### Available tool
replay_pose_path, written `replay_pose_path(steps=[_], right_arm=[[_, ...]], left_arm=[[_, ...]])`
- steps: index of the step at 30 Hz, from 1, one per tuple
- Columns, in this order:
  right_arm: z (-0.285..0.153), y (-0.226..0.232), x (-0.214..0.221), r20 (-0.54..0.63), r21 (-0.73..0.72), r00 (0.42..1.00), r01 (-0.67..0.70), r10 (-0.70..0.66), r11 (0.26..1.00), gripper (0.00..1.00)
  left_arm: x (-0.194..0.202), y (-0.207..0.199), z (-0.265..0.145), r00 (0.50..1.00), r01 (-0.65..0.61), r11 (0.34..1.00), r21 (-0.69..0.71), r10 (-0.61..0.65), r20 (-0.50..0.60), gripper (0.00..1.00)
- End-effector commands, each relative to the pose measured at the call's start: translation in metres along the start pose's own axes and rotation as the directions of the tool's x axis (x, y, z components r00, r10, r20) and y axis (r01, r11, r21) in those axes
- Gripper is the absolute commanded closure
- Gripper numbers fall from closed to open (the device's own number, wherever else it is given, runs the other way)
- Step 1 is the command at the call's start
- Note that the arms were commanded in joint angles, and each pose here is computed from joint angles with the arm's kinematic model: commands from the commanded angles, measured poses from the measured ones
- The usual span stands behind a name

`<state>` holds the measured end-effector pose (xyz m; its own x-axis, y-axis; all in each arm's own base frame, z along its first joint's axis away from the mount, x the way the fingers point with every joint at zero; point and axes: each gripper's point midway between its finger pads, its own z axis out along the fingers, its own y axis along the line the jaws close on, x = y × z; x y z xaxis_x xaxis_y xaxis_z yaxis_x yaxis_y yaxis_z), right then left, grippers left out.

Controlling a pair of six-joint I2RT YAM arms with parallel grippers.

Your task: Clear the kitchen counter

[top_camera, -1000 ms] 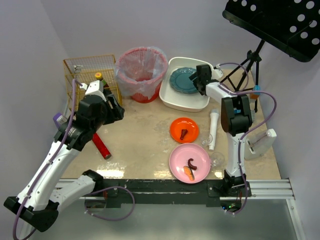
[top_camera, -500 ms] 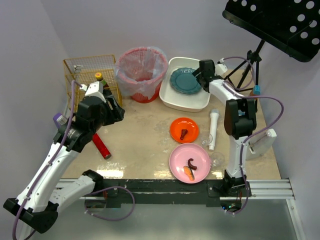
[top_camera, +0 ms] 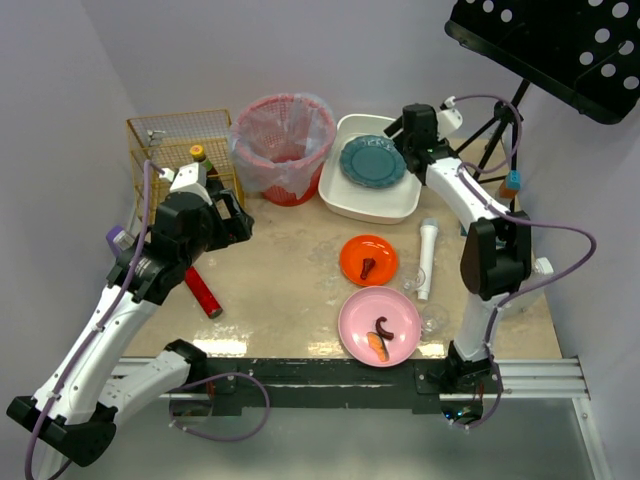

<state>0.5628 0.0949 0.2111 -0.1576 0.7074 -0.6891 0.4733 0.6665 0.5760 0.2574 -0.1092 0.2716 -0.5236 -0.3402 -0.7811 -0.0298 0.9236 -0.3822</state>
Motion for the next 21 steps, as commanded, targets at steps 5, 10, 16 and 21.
replay_pose_path(steps=[5, 10, 16, 21], right_arm=[[-0.097, 0.081, 0.015, -0.056, -0.373, 0.984, 0.134, -0.167, 0.918, 0.21], [-0.147, 0.095, 0.042, -0.119, -0.559, 0.952, 0.17, -0.281, 0.812, 0.21], [-0.182, 0.062, 0.03, -0.087, -0.569, 0.96, 0.17, -0.265, 0.804, 0.1], [-0.205, 0.04, 0.001, -0.02, -0.52, 0.974, 0.183, -0.227, 0.834, 0.07]], left_arm=[[-0.018, -0.009, 0.0, 0.996, -0.062, 0.997, 0.045, 0.059, 0.072, 0.0], [-0.007, -0.019, 0.012, 0.996, -0.082, 0.99, 0.112, 0.077, 0.045, 0.0], [0.021, -0.035, 0.031, 0.999, -0.041, 0.975, 0.217, 0.046, -0.016, 0.0], [0.055, -0.056, 0.043, 0.996, 0.0, 0.947, 0.321, 0.03, -0.087, 0.0]])
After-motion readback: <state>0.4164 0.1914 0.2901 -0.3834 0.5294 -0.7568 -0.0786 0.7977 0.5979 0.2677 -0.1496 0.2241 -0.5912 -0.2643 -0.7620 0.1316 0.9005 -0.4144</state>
